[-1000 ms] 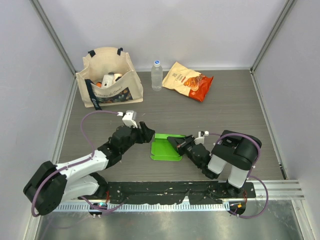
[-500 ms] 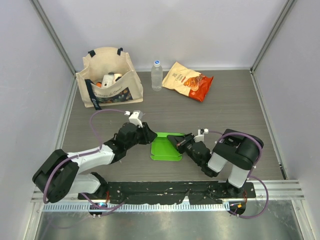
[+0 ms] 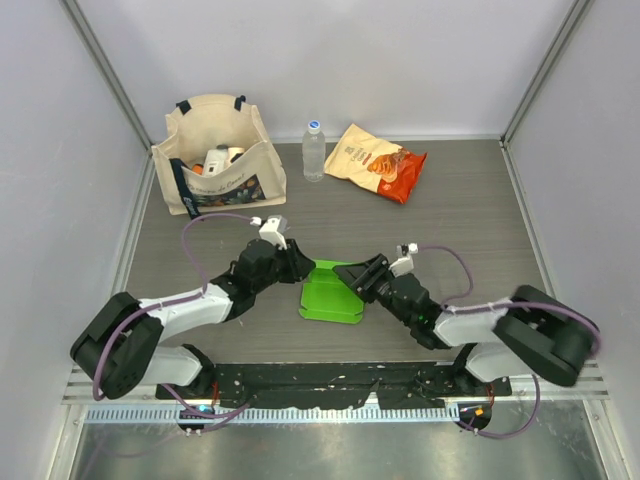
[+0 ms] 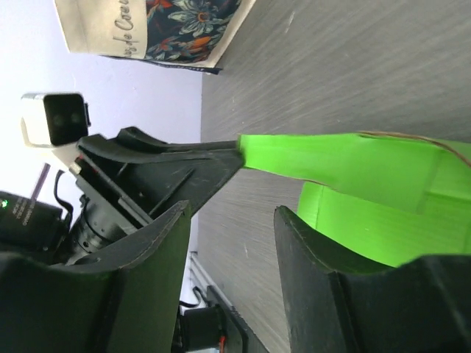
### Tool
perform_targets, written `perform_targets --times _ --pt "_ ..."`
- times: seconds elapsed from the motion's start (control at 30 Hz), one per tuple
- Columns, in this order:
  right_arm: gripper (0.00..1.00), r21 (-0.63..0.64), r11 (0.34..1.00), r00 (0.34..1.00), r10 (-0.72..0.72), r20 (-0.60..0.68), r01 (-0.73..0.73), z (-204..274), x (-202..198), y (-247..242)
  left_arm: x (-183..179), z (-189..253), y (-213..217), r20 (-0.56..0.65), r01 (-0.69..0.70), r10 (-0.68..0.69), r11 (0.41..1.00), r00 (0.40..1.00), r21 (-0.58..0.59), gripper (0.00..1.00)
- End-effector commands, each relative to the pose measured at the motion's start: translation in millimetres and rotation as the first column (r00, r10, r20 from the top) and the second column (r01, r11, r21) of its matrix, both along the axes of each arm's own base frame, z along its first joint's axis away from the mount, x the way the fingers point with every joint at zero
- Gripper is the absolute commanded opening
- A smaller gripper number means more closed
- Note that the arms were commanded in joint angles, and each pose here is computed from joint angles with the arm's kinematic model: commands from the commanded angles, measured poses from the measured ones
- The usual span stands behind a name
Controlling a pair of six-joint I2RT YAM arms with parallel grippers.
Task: Fold the paper box
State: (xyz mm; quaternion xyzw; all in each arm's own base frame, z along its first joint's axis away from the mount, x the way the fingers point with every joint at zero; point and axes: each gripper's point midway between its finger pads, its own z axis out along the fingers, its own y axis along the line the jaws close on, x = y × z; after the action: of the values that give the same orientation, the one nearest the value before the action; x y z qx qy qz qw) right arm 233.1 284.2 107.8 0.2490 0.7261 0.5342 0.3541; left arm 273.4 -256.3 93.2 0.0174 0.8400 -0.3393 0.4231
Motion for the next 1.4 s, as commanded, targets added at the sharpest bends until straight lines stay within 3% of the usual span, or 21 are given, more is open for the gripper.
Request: perform_targets --times 0.0,0.17,0.2,0.27,0.43,0.53,0.67,0.77,1.0,1.37 --pt "0.55 -0.284 0.957 0.994 0.08 0.079 -0.054 7.3 -5.8 -11.5 6.3 18.8 1.1 0.053 0.008 -0.009 1.0 0.999 0.017 0.36" --pt "0.58 -0.498 0.867 0.988 0.101 0.119 -0.029 28.5 -2.9 -46.5 5.2 32.7 5.2 0.088 0.014 -0.017 0.999 0.996 0.032 0.51" --pt "0.58 -0.582 0.812 0.988 0.124 0.09 -0.049 16.1 -6.4 -59.6 4.7 34.1 6.3 0.097 0.016 -0.019 0.999 0.995 0.036 0.51" --pt "0.58 -0.601 0.799 0.991 0.092 0.097 -0.015 25.4 0.9 -79.6 2.2 36.0 9.1 0.119 0.025 -0.03 0.999 0.992 0.045 0.52" --pt "0.58 -0.62 0.782 0.985 0.147 0.094 -0.058 29.8 -0.6 -96.2 -7.7 26.2 15.5 0.144 0.047 -0.056 0.997 0.988 0.063 0.52" --pt "0.58 -0.641 0.766 0.986 0.142 0.087 -0.054 30.9 3.1 -102.0 -13.5 17.0 25.6 0.169 0.024 -0.033 0.998 0.985 0.058 0.47" --pt "0.59 -0.596 0.8 0.983 0.154 0.102 -0.064 37.5 8.9 -103.4 -8.3 9.0 33.7 0.243 0.012 -0.042 0.992 0.969 0.125 0.48" --pt "0.64 -0.557 0.826 0.974 0.188 0.128 -0.086 43.2 15.9 -102.5 -3.5 3.3 26.4 0.274 0.042 -0.08 0.989 0.958 0.144 0.52" --pt "0.66 -0.544 0.826 0.961 0.25 0.115 -0.15 40.5 33.4 -90.5 0.8 -0.2 1.0 0.345 0.135 -0.171 0.983 0.923 0.127 0.52" --pt "0.66 -0.594 0.789 0.959 0.266 0.101 -0.156 35.3 66.0 -81.4 9.1 -4.4 -7.5 0.41 0.139 -0.207 0.972 0.888 0.19 0.45"
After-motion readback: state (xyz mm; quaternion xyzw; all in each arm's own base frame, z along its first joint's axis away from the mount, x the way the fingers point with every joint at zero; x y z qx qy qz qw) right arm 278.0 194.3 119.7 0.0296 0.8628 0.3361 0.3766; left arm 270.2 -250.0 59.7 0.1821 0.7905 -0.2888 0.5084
